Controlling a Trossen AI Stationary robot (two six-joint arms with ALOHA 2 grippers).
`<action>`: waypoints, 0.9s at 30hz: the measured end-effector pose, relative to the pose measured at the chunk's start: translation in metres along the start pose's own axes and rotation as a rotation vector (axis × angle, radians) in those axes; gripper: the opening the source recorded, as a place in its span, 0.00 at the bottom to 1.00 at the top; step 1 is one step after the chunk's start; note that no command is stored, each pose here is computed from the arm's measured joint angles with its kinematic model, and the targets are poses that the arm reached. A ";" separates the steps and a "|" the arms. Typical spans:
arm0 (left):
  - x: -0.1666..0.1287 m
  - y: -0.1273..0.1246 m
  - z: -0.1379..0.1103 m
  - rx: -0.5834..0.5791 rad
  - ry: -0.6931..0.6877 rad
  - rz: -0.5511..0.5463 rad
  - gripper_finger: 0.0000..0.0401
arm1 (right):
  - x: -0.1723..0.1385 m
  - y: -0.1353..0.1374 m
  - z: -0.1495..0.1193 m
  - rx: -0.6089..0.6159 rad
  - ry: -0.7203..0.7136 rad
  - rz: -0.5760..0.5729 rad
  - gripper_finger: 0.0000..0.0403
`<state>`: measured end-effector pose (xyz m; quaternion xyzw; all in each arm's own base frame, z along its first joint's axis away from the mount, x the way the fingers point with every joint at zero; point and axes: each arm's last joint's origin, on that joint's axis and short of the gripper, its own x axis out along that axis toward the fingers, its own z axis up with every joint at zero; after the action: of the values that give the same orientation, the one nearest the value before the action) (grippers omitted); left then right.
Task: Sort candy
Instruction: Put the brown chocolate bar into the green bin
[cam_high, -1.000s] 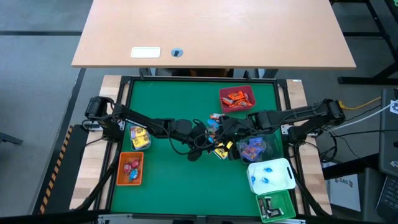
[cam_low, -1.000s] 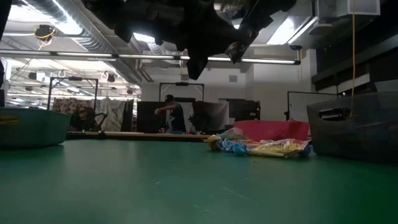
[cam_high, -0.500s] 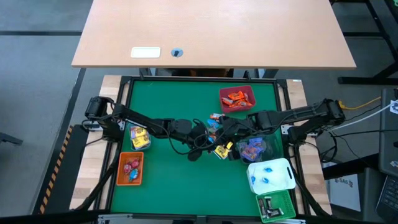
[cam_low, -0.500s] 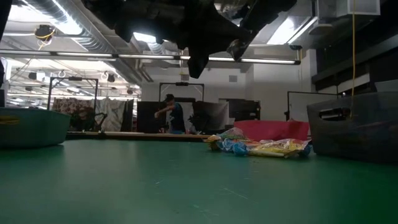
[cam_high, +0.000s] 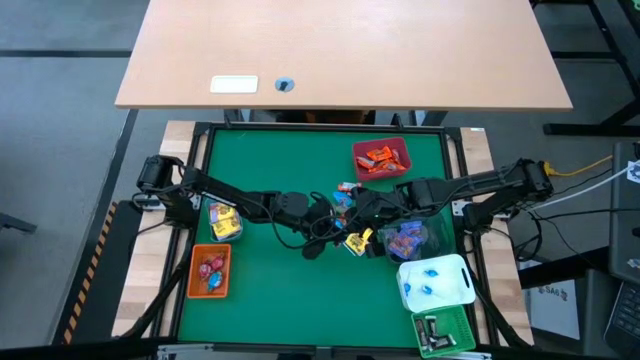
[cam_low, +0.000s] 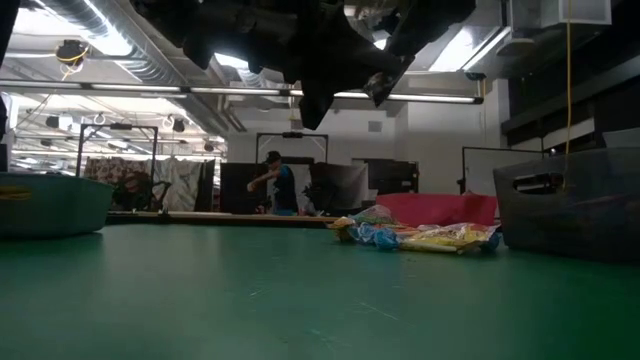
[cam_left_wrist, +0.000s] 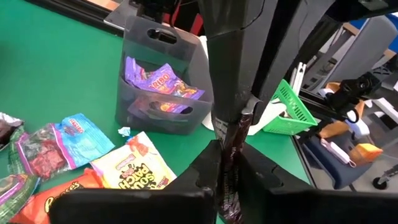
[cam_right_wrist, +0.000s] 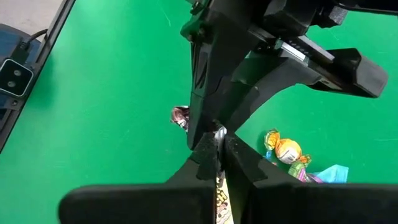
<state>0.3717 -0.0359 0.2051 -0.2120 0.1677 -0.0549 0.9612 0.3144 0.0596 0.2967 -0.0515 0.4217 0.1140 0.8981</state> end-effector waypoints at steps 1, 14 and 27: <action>0.000 0.000 0.000 0.000 0.001 0.004 0.08 | 0.000 0.000 0.000 0.000 0.001 0.000 0.02; -0.001 0.006 -0.005 -0.005 0.040 0.112 0.29 | -0.025 0.016 -0.002 0.075 0.188 0.153 0.01; -0.001 0.006 -0.006 -0.005 0.051 0.115 0.29 | -0.037 0.117 -0.020 0.283 0.351 0.240 0.01</action>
<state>0.3690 -0.0330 0.1978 -0.2030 0.2042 -0.0046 0.9576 0.2475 0.1629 0.3130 0.1063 0.5861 0.1490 0.7893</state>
